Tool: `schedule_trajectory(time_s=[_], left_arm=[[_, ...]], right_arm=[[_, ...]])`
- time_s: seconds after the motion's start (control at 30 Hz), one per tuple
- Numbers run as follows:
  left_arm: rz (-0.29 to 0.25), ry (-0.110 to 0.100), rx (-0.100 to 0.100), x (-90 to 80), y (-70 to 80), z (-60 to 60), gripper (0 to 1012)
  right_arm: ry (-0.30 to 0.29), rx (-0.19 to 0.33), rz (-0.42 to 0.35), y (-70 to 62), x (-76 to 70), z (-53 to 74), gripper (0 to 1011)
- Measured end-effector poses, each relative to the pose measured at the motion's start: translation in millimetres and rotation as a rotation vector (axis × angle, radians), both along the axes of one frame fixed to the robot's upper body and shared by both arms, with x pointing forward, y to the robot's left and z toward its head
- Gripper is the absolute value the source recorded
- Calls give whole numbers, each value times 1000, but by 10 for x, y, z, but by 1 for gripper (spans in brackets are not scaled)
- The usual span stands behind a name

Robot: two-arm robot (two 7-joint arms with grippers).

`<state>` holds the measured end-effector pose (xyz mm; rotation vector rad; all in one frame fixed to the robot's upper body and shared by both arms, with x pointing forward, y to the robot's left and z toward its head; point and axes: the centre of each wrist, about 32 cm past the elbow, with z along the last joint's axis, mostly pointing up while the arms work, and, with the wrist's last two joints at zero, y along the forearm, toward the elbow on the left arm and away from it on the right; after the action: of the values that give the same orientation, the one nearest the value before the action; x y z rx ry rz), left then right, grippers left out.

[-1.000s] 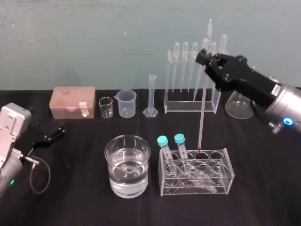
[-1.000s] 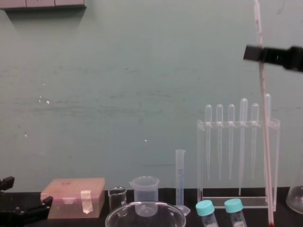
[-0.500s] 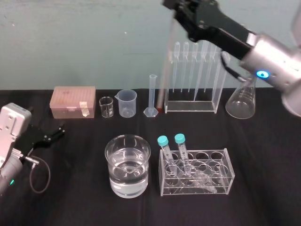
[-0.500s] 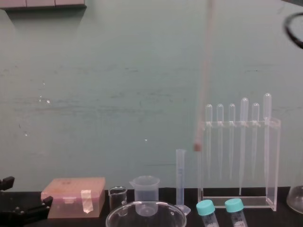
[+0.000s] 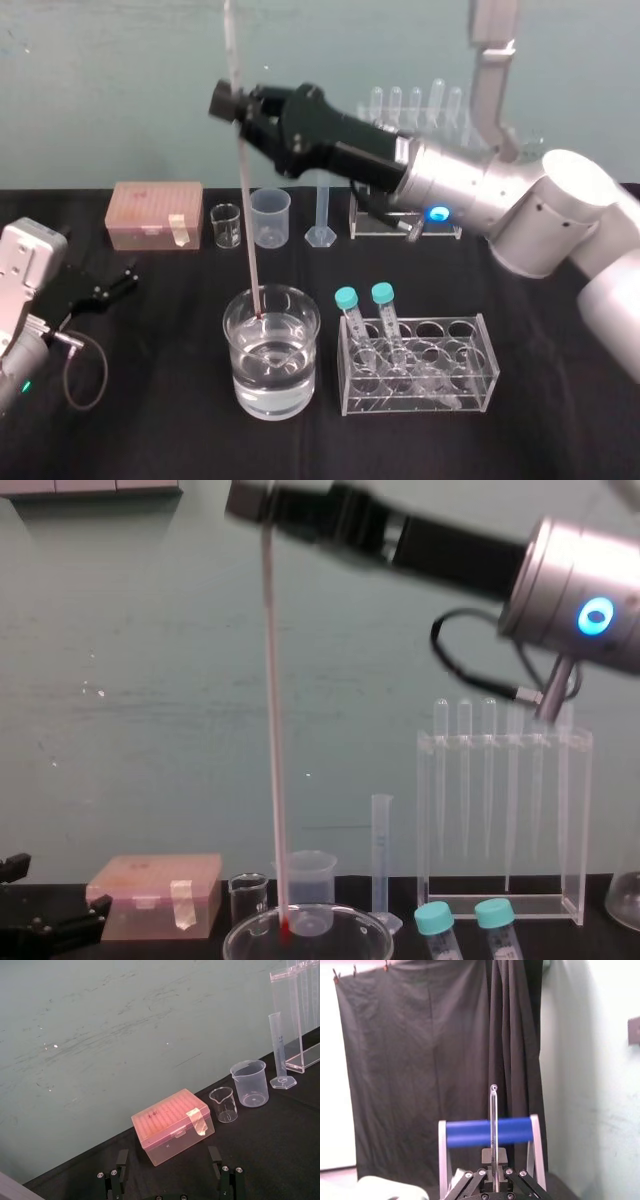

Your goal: Hold the thermometer with one hand and immerse one end into the beaker, then reinsert it into the test tube rack.

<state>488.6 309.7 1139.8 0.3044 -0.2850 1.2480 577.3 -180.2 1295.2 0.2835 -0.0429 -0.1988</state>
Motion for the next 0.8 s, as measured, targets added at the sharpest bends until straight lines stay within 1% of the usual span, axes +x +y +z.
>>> schedule_trajectory(time_s=[0.13,0.17,0.2,0.27,0.43,0.6,0.8], left_arm=[[0,0,0,0,0,0,1008],[0,0,0,0,0,0,1008],[0,0,0,0,0,0,1008],[0,0,0,0,0,0,1008],[0,0,0,0,0,0,1008],[0,0,0,0,0,0,1008],[0,0,0,0,0,0,1008]], right_arm=[[17,-48,7,35,22,-171,56],[30,-66,7,36,25,-248,56],[30,-66,7,36,25,-248,56],[47,-89,8,36,19,-360,56],[82,-109,3,23,11,-513,56],[101,-123,-4,9,7,-614,56],[99,-137,-9,-11,9,-668,56]])
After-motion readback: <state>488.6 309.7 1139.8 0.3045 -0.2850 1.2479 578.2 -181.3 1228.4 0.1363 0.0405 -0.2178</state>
